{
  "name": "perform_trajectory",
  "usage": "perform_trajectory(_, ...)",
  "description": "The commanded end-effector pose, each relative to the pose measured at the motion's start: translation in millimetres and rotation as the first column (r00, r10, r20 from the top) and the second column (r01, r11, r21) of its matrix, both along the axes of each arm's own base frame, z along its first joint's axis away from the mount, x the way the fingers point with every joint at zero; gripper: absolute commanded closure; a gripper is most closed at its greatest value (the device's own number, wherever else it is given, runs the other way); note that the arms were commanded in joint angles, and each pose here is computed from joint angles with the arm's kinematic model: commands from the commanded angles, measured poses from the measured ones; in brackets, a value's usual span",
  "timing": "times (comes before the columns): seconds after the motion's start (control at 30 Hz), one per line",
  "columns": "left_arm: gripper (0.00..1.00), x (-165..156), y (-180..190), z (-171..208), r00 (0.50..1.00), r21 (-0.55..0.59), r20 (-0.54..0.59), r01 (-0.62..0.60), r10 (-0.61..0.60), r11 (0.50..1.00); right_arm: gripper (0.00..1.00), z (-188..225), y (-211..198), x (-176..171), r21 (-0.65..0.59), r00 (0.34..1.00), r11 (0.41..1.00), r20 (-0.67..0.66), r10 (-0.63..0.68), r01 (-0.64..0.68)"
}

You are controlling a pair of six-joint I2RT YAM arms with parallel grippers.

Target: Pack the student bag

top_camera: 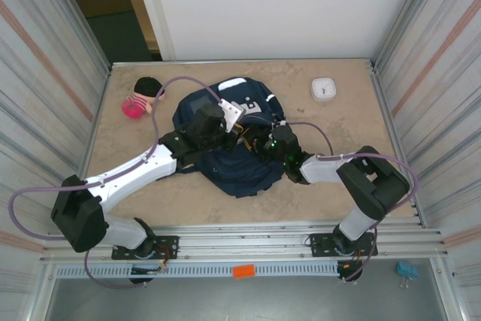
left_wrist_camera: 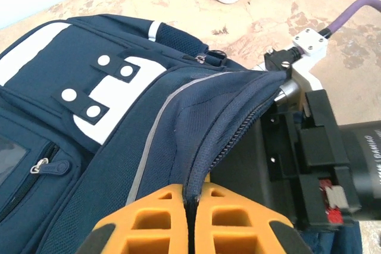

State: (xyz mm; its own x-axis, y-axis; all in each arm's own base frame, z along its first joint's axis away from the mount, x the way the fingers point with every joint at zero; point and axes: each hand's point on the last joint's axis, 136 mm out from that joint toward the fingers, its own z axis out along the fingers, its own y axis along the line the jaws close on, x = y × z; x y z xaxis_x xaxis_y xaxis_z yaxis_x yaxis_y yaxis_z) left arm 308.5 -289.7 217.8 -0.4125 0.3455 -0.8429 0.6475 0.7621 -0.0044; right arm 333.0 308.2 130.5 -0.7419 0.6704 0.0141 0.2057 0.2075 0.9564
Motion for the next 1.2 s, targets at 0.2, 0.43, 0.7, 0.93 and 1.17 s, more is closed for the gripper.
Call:
perform_trajectory(0.2, 1.0, 2.1, -8.9, 58.3, 0.994, -0.181, 0.105, 0.022, -0.002, 0.983, 0.75, 10.7, 20.2, 20.4, 0.083, 1.0, 0.997, 0.011, -0.006, 0.005)
perform_trajectory(0.43, 1.0, 10.0, 1.7, 54.3, 0.994, -0.155, 0.108, -0.016, 0.034, 0.988, 0.5, -9.2, -2.9, 2.1, -0.006, 0.997, 1.0, -0.073, -0.011, 0.011)
perform_trajectory(0.7, 1.0, 22.0, 27.8, 48.9, 0.991, -0.142, 0.096, -0.08, 0.095, 0.987, 0.46, -10.0, -34.5, -26.1, -0.12, 0.996, 0.993, -0.093, -0.012, 0.001)
perform_trajectory(0.93, 1.0, 12.4, 21.7, 31.6, 0.999, -0.148, 0.045, -0.011, 0.017, 0.989, 0.45, 27.1, -67.5, -43.3, -0.329, 0.999, 0.944, 0.008, 0.04, -0.035)
perform_trajectory(1.17, 0.82, -8.7, 14.5, 21.0, 0.997, -0.168, -0.009, 0.078, -0.081, 0.983, 0.4, 76.9, -96.9, -53.6, -0.522, 0.959, 0.853, 0.226, 0.171, -0.029)
